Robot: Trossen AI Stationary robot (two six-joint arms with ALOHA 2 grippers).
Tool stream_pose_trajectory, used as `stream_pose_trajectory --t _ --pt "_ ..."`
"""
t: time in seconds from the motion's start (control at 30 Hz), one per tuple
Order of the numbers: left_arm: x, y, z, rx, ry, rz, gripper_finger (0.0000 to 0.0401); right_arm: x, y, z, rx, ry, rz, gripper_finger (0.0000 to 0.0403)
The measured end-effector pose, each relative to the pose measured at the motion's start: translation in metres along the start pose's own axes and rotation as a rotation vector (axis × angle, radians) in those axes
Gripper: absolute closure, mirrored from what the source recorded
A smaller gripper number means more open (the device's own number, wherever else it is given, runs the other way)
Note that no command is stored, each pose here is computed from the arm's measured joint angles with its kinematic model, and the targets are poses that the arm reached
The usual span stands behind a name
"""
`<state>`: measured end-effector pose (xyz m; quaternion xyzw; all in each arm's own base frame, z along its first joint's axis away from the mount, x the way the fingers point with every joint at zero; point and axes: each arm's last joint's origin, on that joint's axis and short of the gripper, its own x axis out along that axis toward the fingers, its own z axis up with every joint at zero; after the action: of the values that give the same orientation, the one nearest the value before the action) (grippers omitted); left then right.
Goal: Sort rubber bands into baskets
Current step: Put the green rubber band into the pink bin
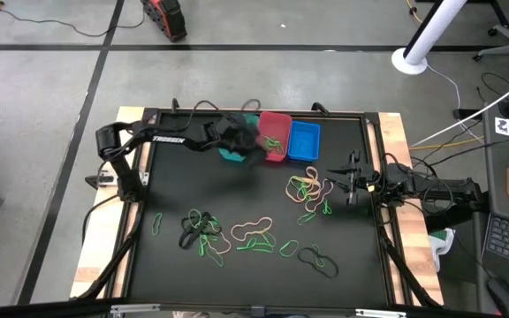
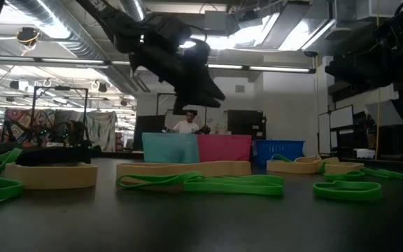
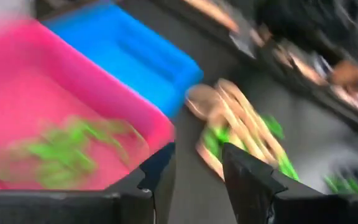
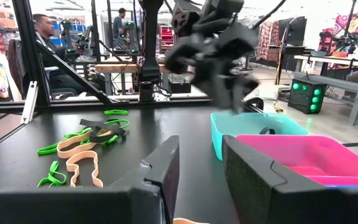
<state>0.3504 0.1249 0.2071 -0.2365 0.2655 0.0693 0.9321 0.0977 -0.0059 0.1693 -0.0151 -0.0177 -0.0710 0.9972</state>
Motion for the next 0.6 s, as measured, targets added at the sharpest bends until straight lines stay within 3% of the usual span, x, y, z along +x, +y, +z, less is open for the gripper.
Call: stream_pose_trajectory --t 0.17,0.43,0.6 --pt "-0.011 -0.037 -0.032 -0.071 0.311 -0.038 0.0274 0.000 0.000 0.000 0.000 0.000 0.000 0.0281" --pt "-0.034 -0.088 -0.091 -0.277 0.792 0.118 0.0274 0.000 0.000 0.000 0.000 0.000 0.000 0.0281" --pt "-0.044 -0.115 -0.116 -0.293 0.936 0.203 0.0274 0.000 0.000 0.000 0.000 0.000 0.001 0.0281"
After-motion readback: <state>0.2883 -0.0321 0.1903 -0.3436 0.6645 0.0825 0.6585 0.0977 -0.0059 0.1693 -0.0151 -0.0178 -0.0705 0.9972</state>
